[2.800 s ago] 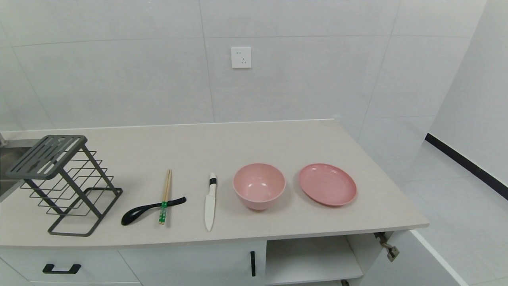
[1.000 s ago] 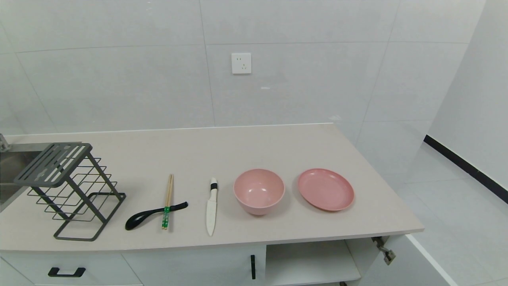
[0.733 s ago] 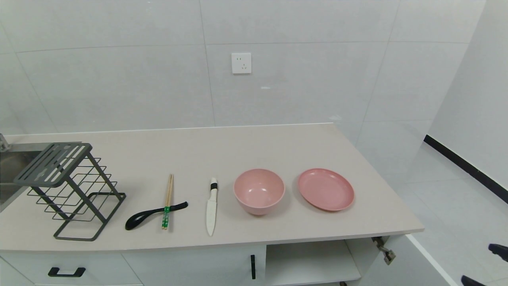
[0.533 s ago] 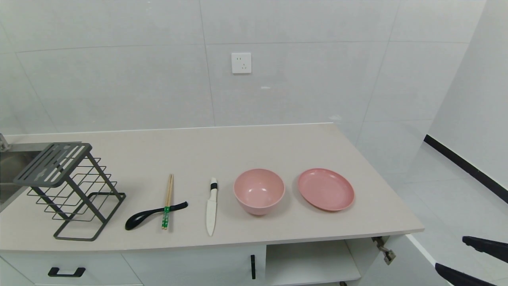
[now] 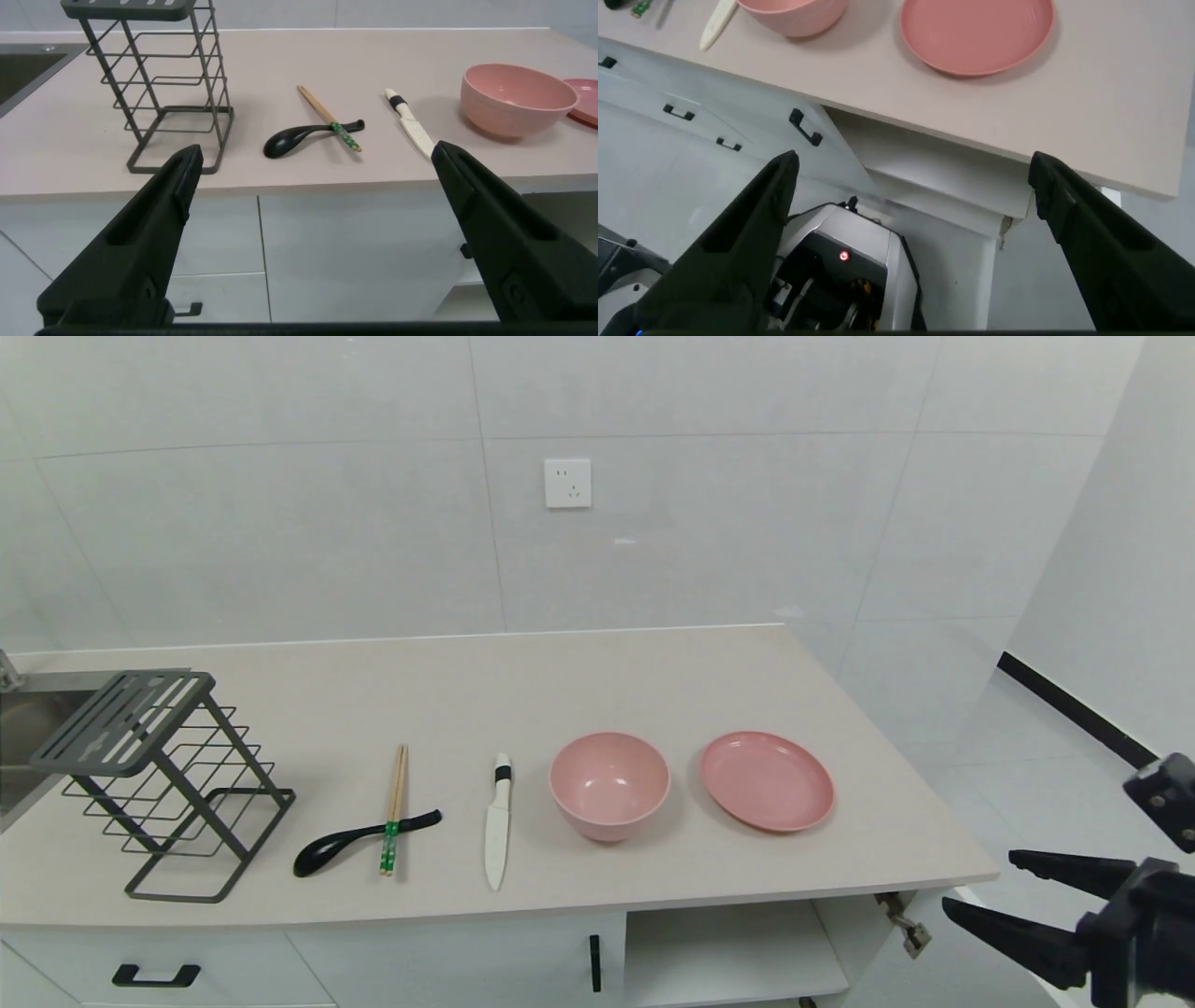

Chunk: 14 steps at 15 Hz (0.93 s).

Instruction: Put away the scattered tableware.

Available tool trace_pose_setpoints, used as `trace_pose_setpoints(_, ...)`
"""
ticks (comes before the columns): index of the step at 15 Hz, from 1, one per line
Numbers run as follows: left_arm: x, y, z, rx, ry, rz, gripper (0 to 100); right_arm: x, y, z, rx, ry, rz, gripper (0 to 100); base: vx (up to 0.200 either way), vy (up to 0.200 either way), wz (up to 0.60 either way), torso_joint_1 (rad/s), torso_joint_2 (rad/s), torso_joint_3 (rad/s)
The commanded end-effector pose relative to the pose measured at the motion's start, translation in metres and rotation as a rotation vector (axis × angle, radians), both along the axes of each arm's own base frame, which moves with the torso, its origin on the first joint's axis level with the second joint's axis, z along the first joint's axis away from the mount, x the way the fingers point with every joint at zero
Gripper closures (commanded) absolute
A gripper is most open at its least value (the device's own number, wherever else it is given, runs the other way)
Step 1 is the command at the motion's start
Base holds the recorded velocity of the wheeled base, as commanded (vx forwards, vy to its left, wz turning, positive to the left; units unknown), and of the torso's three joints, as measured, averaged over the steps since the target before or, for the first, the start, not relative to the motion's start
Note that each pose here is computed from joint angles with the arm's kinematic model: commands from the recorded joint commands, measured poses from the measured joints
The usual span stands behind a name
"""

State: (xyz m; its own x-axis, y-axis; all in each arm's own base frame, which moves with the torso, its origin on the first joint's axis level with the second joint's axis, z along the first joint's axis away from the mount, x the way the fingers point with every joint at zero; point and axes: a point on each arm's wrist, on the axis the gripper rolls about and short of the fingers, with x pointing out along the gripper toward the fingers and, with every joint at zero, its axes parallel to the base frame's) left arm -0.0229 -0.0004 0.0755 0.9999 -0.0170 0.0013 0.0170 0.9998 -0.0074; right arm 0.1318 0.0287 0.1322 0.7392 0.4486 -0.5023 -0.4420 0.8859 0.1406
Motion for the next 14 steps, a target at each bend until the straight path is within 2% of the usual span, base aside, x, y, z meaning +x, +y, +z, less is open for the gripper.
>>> trace_pose_setpoints(1,0.000,0.000,0.000,0.000,0.001,0.000,0,0.020,0.003,-0.012,-0.016,0.051,0.004,0,0.000,0.000,0.00,0.000,0.00,0.000)
trace_pose_setpoints(12,0.000,0.000,0.000,0.000,0.001,0.000,0,0.107,0.012,-0.058,-0.018,0.006,-0.037,0,0.000,0.000,0.00,0.000,0.00,0.000)
trace_pose_setpoints(14,0.000,0.000,0.000,0.000,0.001,0.000,0,0.122,0.016,-0.060,-0.018,-0.001,-0.034,0,0.000,0.000,0.00,0.000,0.00,0.000)
